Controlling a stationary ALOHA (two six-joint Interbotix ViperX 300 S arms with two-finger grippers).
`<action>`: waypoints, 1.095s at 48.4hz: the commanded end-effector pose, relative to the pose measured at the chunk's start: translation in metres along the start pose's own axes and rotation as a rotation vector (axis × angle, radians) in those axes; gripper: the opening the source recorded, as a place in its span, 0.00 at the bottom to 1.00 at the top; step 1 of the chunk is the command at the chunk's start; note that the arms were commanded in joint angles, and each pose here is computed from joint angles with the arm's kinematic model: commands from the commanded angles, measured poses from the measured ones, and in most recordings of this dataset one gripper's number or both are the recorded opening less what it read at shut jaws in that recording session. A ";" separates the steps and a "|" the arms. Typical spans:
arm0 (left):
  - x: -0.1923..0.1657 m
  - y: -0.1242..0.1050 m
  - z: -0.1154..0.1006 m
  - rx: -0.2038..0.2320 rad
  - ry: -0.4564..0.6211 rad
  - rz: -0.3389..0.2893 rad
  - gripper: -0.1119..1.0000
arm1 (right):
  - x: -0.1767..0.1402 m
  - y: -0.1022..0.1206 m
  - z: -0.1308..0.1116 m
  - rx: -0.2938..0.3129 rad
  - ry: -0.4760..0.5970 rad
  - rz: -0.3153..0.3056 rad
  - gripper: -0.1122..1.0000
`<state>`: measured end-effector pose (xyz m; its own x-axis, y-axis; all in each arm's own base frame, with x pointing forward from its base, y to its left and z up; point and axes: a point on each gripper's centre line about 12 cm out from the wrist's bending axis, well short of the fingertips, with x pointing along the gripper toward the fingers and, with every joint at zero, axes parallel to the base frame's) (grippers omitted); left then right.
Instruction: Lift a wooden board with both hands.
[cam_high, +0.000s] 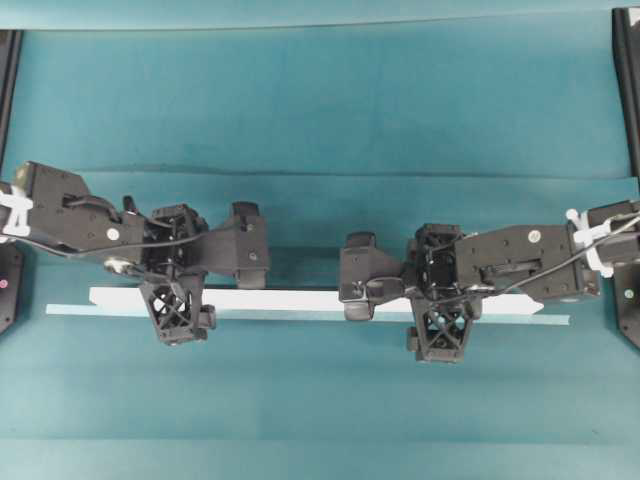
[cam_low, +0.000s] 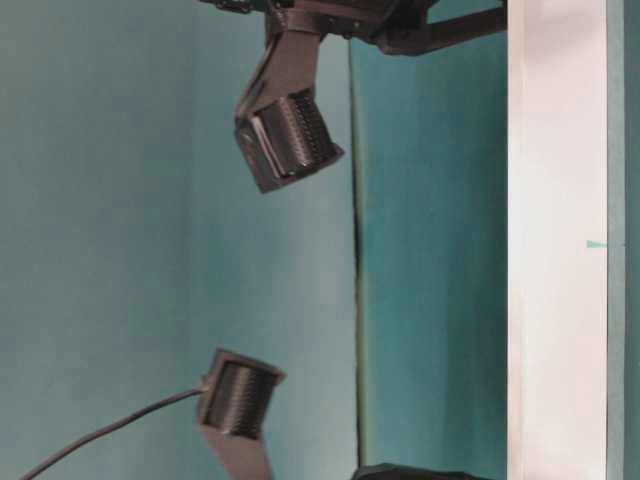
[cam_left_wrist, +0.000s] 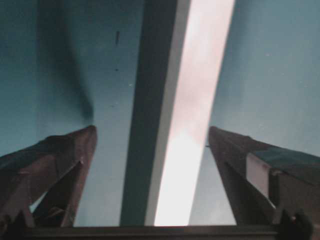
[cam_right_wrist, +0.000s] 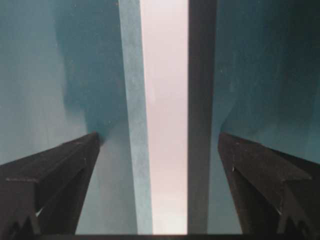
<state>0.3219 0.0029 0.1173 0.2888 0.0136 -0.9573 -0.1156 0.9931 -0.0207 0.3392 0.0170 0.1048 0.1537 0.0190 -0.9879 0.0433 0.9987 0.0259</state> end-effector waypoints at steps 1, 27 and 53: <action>-0.018 -0.001 0.008 0.009 -0.052 -0.004 1.00 | -0.014 -0.002 0.006 0.014 -0.039 0.000 0.95; -0.132 0.000 0.010 0.002 -0.359 -0.038 1.00 | -0.118 -0.012 0.007 0.038 -0.319 0.014 0.95; -0.175 -0.001 -0.018 0.012 -0.515 -0.066 1.00 | -0.174 -0.013 -0.023 0.026 -0.583 0.023 0.95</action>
<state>0.2559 -0.0019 0.2682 0.6930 0.0039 -0.7209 -0.0759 0.9948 -0.0676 0.2920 0.0022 0.2618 0.6188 0.0076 -0.7855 0.0579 0.9968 0.0553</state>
